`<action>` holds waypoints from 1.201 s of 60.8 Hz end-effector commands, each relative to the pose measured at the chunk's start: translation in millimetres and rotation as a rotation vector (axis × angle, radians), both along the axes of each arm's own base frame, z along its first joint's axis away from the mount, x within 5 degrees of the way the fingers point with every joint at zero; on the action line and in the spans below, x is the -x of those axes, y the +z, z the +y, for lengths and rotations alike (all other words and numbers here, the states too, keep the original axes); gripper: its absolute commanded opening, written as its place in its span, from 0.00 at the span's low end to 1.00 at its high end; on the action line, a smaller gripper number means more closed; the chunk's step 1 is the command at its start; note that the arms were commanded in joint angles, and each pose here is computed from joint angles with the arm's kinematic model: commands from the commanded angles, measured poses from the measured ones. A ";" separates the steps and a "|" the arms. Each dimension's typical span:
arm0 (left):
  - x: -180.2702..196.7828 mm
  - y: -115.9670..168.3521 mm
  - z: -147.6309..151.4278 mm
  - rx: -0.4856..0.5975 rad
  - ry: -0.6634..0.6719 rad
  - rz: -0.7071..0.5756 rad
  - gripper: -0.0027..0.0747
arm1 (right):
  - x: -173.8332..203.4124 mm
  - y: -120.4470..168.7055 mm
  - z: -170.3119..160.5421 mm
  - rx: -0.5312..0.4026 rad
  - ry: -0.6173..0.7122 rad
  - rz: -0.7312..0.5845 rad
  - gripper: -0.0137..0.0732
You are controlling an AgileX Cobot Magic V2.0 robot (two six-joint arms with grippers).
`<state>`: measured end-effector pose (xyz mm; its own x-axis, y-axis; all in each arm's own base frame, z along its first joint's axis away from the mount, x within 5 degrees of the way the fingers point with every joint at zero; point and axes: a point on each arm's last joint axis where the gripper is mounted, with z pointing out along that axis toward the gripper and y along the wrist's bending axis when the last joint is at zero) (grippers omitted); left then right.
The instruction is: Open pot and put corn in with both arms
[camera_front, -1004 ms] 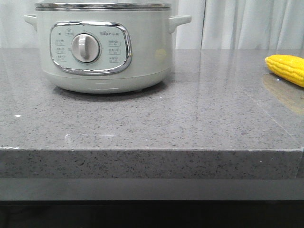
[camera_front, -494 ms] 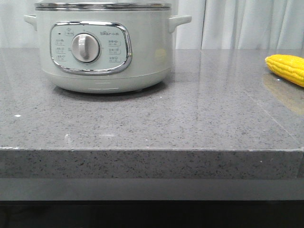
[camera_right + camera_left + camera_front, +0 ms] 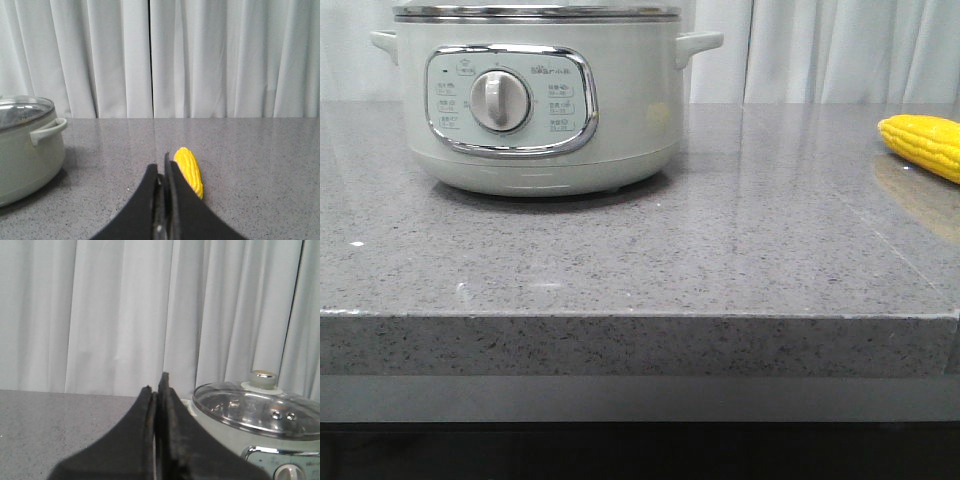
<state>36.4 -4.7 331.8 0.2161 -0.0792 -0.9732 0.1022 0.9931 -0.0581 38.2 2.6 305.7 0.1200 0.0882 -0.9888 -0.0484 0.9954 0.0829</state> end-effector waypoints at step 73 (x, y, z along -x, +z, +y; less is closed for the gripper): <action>-111.9 56.5 -9.2 -0.034 -0.023 0.378 0.49 | -106.4 34.8 1.7 0.018 0.005 0.474 0.61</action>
<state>145.5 -14.7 368.8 -0.2834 -0.0294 -0.9585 0.1080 0.9922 -0.0623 140.2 6.1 326.6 -0.4332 0.0699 -0.8986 -0.0200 0.9960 0.0872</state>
